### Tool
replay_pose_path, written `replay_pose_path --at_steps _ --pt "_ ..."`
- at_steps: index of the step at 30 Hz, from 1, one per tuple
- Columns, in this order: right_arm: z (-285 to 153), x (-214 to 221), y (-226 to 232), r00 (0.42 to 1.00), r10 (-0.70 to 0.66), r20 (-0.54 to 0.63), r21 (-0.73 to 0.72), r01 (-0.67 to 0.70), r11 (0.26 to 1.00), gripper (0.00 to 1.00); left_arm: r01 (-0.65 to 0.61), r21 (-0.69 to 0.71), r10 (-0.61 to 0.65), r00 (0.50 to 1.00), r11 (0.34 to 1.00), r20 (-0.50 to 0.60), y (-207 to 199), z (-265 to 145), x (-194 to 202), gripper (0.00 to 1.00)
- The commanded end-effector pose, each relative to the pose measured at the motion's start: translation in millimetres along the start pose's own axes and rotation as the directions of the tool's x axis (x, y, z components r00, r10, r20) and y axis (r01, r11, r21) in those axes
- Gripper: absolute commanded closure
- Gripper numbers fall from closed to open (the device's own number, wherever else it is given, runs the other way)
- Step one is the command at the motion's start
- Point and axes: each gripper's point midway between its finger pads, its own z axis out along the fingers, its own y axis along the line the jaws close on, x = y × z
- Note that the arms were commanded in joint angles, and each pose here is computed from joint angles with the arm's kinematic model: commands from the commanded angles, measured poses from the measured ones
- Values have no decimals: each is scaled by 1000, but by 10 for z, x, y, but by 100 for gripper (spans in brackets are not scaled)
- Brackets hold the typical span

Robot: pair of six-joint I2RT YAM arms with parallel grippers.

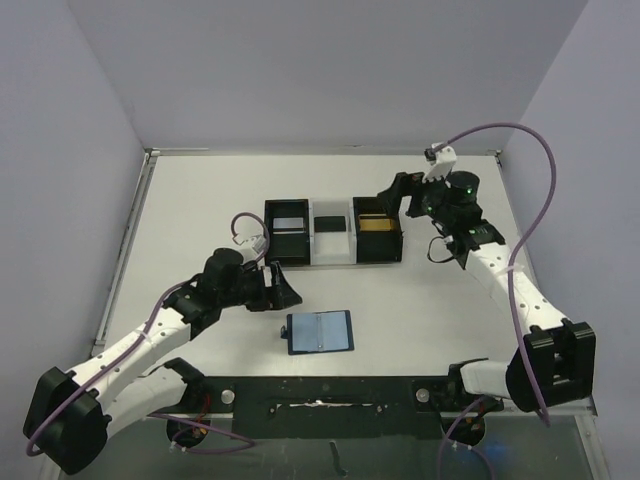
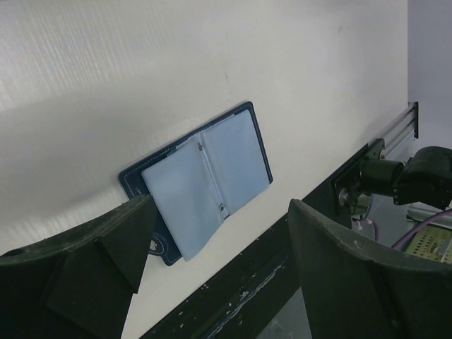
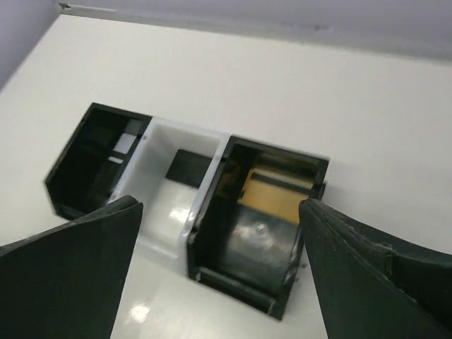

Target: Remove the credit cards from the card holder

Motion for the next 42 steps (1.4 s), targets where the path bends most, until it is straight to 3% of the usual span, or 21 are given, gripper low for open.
replay_pose_path --at_steps 1,9,13,16,24,30,42 --pt "-230 674 410 831 508 -226 -24 -526 850 5 22 68 -19 999 997 -39 -270 -11 -6 25" --pt "-566 1764 1159 690 621 -373 137 -621 772 25 26 28 -22 991 999 -135 -371 127 344 25" --pt "-709 2151 1403 630 648 -429 151 -657 738 33 52 -19 -54 986 998 -155 -315 249 434 27" --pt "-748 2249 1573 613 635 -470 117 -670 733 37 52 15 -49 983 999 -177 -382 329 472 32" --pt "-751 2414 1729 592 611 -526 128 -655 745 47 34 -125 -59 979 992 -196 -89 440 572 32" --pt "-730 2482 1800 574 596 -561 120 -657 745 52 24 -152 -53 980 988 -192 29 450 621 33" --pt "-718 2670 1877 531 580 -617 144 -649 747 69 23 -185 -71 965 982 -254 264 498 902 45"
